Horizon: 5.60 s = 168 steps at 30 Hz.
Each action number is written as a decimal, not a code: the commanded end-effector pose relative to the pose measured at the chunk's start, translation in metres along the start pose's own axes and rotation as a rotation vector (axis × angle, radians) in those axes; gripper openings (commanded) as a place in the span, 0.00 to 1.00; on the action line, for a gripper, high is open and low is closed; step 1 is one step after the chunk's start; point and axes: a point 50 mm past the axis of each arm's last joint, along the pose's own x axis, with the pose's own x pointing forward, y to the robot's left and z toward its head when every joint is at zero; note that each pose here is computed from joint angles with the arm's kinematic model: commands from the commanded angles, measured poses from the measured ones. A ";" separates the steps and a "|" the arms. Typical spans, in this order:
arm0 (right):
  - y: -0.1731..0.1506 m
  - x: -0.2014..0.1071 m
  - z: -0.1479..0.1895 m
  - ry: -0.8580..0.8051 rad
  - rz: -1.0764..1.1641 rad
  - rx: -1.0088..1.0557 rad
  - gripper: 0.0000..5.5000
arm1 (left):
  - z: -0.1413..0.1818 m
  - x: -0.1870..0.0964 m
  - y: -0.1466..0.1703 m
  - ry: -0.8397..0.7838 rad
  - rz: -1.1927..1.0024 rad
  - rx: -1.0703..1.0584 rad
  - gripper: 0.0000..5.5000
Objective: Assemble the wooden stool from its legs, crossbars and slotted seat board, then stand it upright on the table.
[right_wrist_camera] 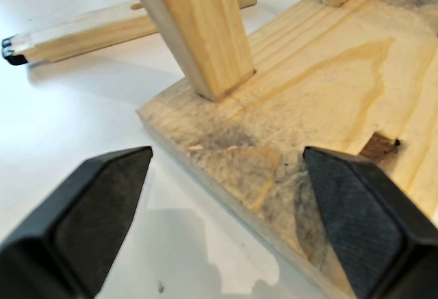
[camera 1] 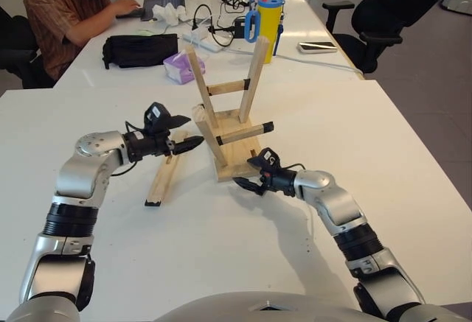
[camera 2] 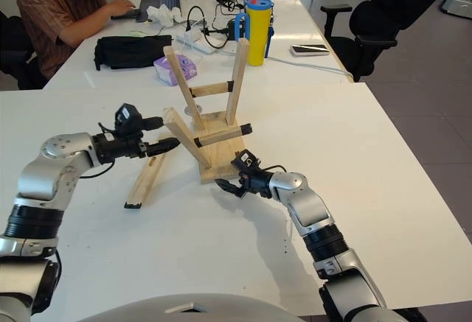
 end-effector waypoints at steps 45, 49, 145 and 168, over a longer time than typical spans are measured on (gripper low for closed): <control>-0.077 -0.087 0.007 -0.223 -0.506 0.196 0.74 | 0.084 -0.014 -0.006 -0.582 0.472 -0.095 0.38; -0.075 -0.095 0.017 -0.307 -0.402 0.239 0.74 | 0.130 0.001 -0.044 -0.701 0.124 -0.140 0.38; -0.064 -0.081 0.085 -0.449 0.226 0.183 0.37 | -0.095 0.037 -0.076 0.166 -0.039 -0.255 0.76; -0.059 -0.049 0.089 -0.312 0.315 -0.024 0.37 | -0.113 0.041 -0.088 0.254 -0.067 -0.298 0.76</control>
